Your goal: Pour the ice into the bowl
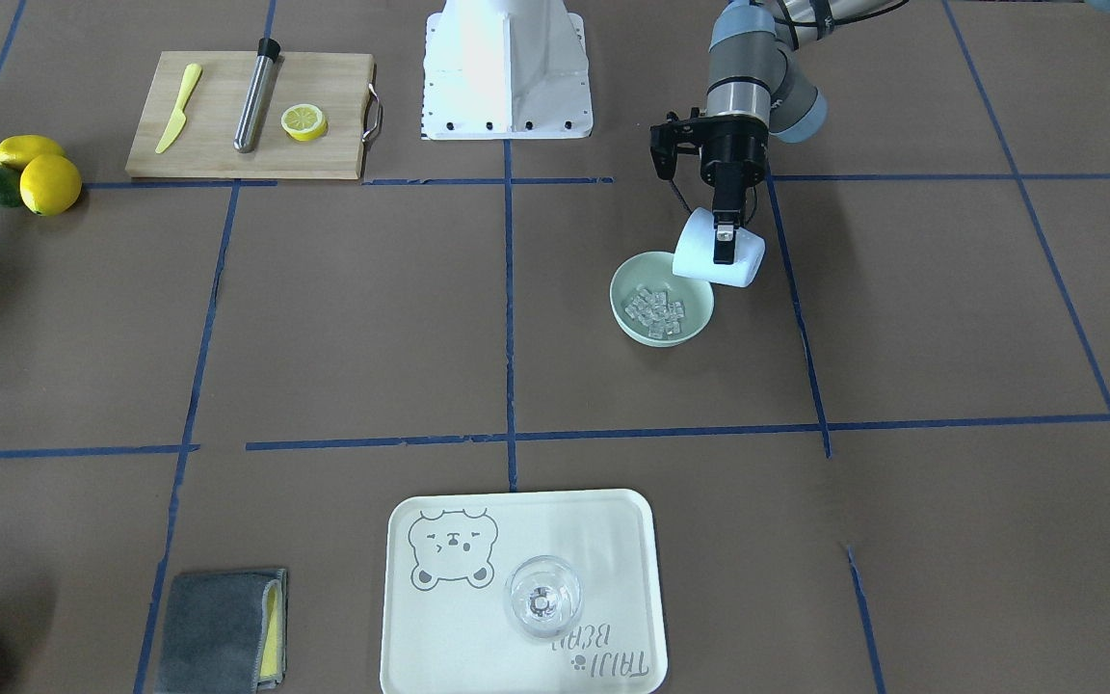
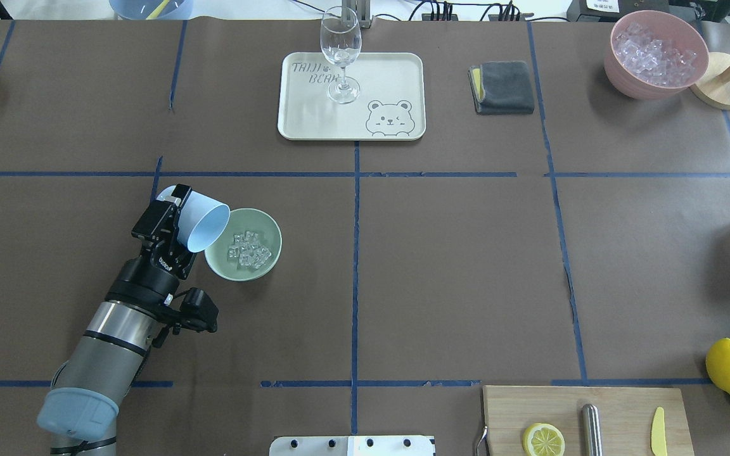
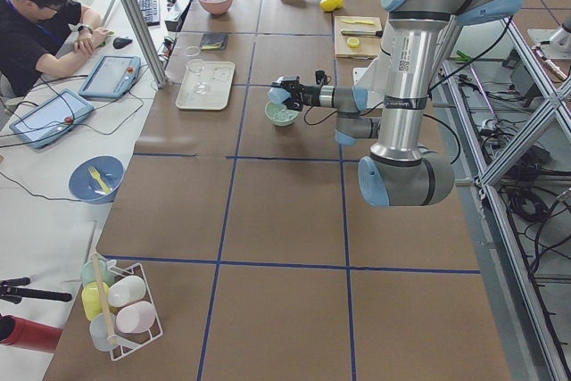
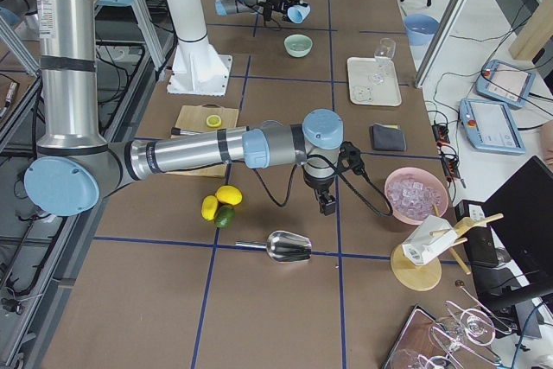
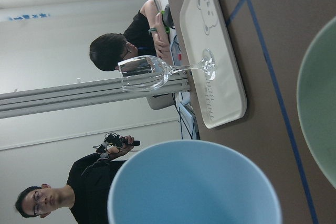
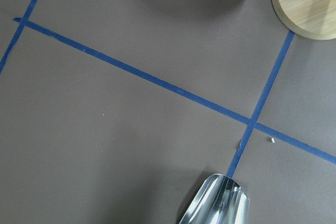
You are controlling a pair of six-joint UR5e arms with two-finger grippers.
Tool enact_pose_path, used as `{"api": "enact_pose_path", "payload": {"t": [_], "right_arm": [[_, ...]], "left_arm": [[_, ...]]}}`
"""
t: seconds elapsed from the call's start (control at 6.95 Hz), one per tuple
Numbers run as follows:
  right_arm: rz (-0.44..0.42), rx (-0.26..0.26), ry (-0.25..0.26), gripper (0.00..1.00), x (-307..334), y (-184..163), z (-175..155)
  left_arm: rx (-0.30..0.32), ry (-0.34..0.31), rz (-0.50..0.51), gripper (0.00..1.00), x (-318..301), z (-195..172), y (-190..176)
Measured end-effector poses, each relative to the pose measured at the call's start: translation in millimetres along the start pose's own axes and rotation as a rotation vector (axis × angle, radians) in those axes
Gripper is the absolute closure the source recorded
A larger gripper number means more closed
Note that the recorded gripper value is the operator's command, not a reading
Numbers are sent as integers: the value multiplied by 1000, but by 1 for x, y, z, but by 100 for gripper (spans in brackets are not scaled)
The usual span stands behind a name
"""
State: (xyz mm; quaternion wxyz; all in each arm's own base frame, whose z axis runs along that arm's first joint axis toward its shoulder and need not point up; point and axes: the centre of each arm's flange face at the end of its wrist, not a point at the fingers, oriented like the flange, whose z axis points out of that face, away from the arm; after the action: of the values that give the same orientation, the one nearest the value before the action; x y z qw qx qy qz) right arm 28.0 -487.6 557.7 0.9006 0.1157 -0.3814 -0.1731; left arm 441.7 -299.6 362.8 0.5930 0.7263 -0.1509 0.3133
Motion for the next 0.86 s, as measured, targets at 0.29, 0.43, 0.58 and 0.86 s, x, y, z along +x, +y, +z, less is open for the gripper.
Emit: {"api": "enact_pose_path", "payload": {"t": [0.29, 0.43, 0.58, 0.86], "right_arm": [[1, 1, 0, 0, 0, 0, 0], [1, 2, -1, 0, 0, 0, -1], [0, 2, 0, 0, -1, 0, -1], [-2, 5, 0, 0, -1, -1, -2]], "left_arm": [[52, 13, -447, 100, 6, -19, -7], [65, 36, -690, 100, 11, -28, -14], [70, 58, -918, 100, 14, -36, -20], [72, 87, -1313, 100, 12, -44, -27]]}}
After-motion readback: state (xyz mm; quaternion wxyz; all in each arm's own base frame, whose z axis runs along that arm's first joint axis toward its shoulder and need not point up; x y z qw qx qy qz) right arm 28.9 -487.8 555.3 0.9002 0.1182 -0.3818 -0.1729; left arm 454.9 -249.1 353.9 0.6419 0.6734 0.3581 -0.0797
